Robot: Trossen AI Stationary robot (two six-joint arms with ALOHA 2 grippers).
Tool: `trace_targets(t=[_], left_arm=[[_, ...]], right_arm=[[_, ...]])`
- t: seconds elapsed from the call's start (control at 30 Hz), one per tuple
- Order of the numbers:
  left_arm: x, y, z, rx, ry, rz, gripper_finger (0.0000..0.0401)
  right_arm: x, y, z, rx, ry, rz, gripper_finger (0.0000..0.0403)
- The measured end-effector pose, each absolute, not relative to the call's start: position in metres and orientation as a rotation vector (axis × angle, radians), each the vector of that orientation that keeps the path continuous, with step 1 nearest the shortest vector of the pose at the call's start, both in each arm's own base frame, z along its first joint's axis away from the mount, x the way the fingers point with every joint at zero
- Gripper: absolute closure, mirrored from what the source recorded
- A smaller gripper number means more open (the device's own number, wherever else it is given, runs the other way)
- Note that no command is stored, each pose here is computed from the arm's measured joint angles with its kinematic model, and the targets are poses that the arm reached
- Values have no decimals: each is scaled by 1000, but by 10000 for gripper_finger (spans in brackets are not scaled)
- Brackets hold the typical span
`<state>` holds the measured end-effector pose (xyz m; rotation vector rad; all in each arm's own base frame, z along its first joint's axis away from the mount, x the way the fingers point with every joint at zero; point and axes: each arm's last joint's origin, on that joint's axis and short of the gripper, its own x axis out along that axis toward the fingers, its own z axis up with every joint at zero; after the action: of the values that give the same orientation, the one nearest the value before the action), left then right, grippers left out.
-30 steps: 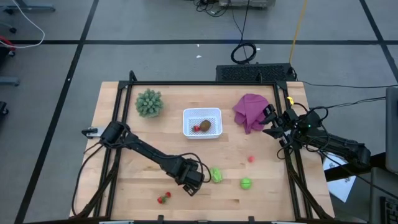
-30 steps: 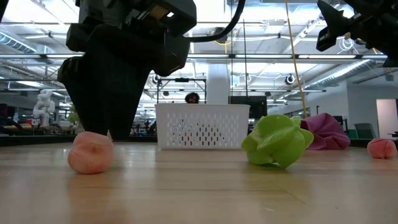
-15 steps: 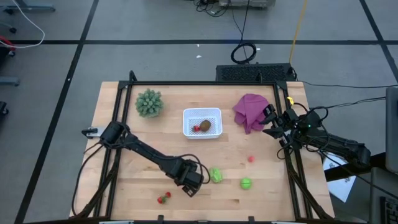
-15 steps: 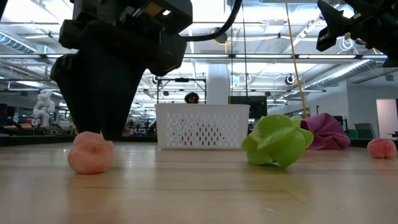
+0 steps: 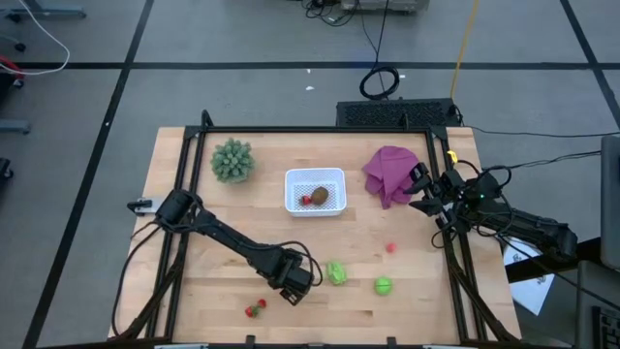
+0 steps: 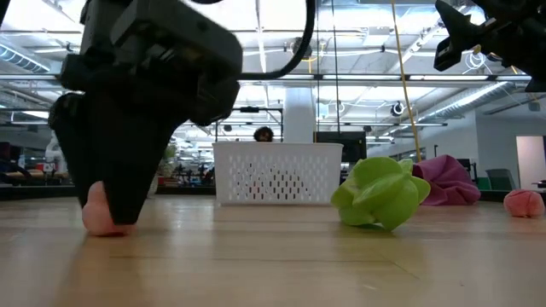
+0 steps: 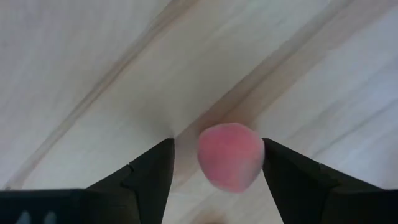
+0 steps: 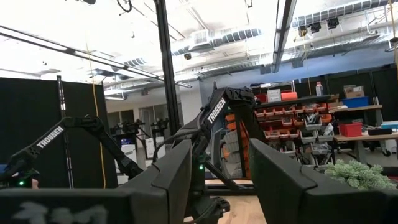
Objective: Pick and placing Produce into tupperware
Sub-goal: Put the left pink peach into the white bin
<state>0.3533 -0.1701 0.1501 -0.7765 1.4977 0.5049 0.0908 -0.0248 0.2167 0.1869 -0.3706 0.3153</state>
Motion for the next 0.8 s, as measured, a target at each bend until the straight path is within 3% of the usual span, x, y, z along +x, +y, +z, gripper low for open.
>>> trace_targets(t=[0.47, 0.8], left_arm=[[358, -172, 151, -769, 1461, 446, 165], [358, -172, 151, -771, 1466, 439, 244]], right_arm=[[91, -25, 217, 187, -370, 315, 252], [91, -25, 217, 187, -371, 315, 252]])
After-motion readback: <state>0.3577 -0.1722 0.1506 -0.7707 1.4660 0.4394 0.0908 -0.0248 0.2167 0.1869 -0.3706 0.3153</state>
